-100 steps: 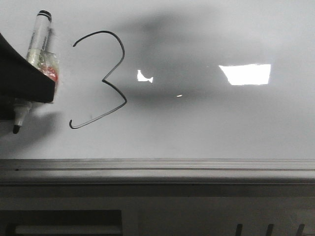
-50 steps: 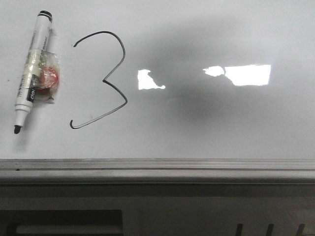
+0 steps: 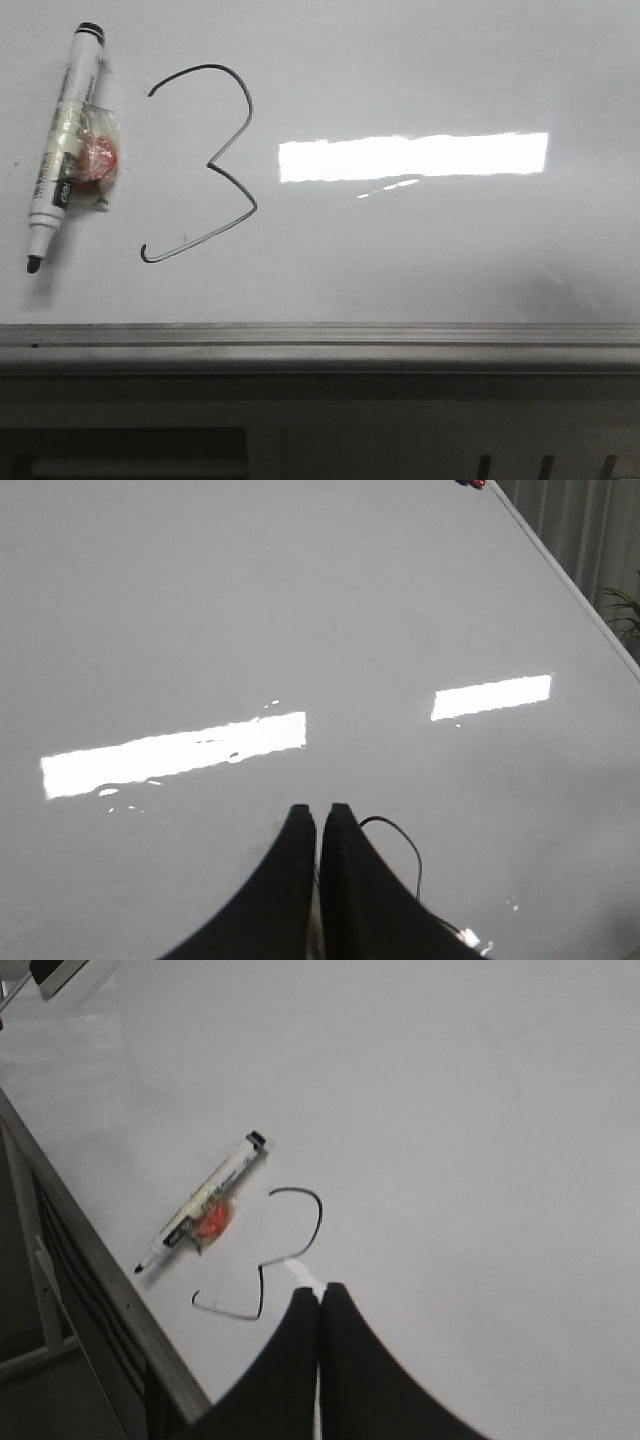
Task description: Write number 3 on whiteboard
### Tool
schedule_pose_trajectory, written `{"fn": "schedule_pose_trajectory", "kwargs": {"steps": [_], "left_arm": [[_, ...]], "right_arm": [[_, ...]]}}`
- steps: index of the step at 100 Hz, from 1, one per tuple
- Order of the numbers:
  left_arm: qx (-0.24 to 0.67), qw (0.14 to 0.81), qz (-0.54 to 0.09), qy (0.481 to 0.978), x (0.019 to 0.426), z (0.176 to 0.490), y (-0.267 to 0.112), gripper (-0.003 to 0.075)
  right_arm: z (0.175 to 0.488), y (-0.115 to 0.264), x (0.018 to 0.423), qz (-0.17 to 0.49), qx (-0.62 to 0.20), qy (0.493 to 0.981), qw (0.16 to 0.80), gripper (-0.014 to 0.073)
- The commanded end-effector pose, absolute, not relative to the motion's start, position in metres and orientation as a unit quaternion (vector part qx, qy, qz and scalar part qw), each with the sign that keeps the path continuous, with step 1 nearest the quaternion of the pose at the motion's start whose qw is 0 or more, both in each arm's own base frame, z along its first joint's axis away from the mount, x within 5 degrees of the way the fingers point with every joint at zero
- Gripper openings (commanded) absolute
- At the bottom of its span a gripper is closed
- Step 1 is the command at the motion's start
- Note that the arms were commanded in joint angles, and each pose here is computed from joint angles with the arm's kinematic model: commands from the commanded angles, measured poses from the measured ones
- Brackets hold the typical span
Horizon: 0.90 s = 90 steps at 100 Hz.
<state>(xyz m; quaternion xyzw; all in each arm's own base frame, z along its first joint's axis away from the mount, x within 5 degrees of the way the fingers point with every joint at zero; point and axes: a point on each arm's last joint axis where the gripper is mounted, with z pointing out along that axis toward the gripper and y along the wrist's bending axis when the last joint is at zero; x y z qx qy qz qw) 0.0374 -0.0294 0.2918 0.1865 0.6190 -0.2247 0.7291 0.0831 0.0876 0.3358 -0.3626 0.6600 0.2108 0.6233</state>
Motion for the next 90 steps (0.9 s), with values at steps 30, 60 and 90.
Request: {"fn": "schedule_pose_trajectory", "kwargs": {"steps": [30, 60, 90], "left_arm": [[0.160, 0.758, -0.209, 0.597, 0.038, 0.287, -0.023, -0.0020], [0.160, 0.758, -0.209, 0.597, 0.038, 0.287, -0.023, -0.0020], [0.159, 0.758, -0.209, 0.597, 0.038, 0.287, -0.023, -0.0020]], "right_arm": [[0.287, 0.053, 0.052, 0.217, -0.321, 0.616, 0.686, -0.0064], [0.283, 0.053, 0.052, 0.217, -0.324, 0.620, 0.681, -0.0064], [0.283, 0.053, 0.052, 0.217, -0.324, 0.620, 0.681, -0.0064]]}}
